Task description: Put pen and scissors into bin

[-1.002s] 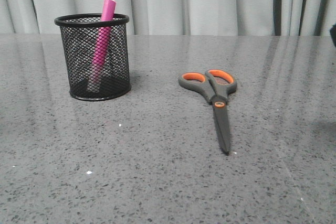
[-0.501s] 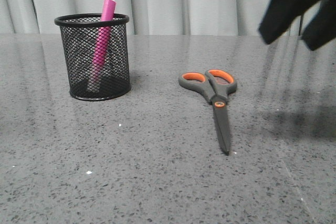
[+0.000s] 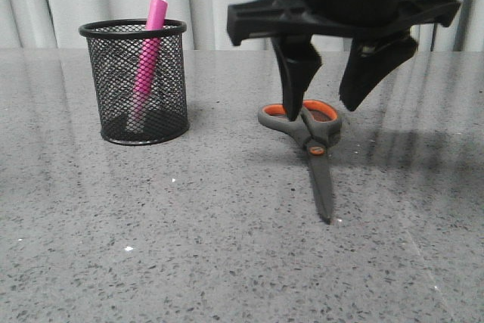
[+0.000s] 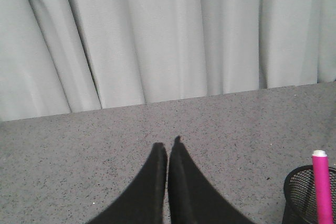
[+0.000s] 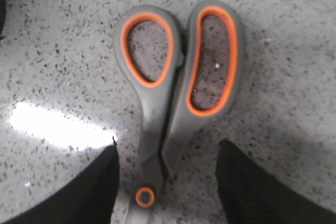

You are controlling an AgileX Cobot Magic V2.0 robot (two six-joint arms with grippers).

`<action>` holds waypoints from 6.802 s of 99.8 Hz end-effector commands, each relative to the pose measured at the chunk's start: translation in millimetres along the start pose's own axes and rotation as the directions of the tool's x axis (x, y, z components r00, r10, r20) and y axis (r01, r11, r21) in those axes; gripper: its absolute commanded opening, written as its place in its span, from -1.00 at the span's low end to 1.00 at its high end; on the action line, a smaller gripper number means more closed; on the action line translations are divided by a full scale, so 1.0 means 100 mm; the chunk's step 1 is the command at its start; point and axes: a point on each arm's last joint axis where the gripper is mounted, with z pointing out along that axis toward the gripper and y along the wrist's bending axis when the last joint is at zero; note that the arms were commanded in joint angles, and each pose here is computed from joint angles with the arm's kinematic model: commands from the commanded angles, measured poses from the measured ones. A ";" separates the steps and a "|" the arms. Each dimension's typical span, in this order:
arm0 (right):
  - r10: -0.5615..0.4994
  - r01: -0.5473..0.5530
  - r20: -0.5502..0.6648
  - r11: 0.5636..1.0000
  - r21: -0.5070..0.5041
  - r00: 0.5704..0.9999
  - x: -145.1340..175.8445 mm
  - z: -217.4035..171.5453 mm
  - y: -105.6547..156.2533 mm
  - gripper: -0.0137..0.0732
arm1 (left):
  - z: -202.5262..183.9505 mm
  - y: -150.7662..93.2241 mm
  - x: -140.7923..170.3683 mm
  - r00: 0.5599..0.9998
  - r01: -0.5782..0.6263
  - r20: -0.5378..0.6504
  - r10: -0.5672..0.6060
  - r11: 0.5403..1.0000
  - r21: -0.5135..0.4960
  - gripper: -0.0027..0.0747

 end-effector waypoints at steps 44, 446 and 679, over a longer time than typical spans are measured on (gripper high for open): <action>0.049 -0.049 0.028 0.999 0.006 0.998 -0.12 0.08 0.05 0.17 | -0.04 0.04 -0.16 0.994 0.029 0.110 -0.025 0.999 -0.039 -0.99; 0.050 0.499 0.946 0.840 -0.213 0.320 -0.62 0.18 0.44 -0.86 | -0.04 0.05 -0.19 0.990 0.031 0.136 -0.023 0.998 -0.053 -0.99; -0.112 0.118 0.983 0.988 0.096 0.144 0.44 -1.56 -1.15 -0.84 | -0.25 0.06 -0.10 0.973 0.020 0.230 0.004 0.995 -0.102 -0.99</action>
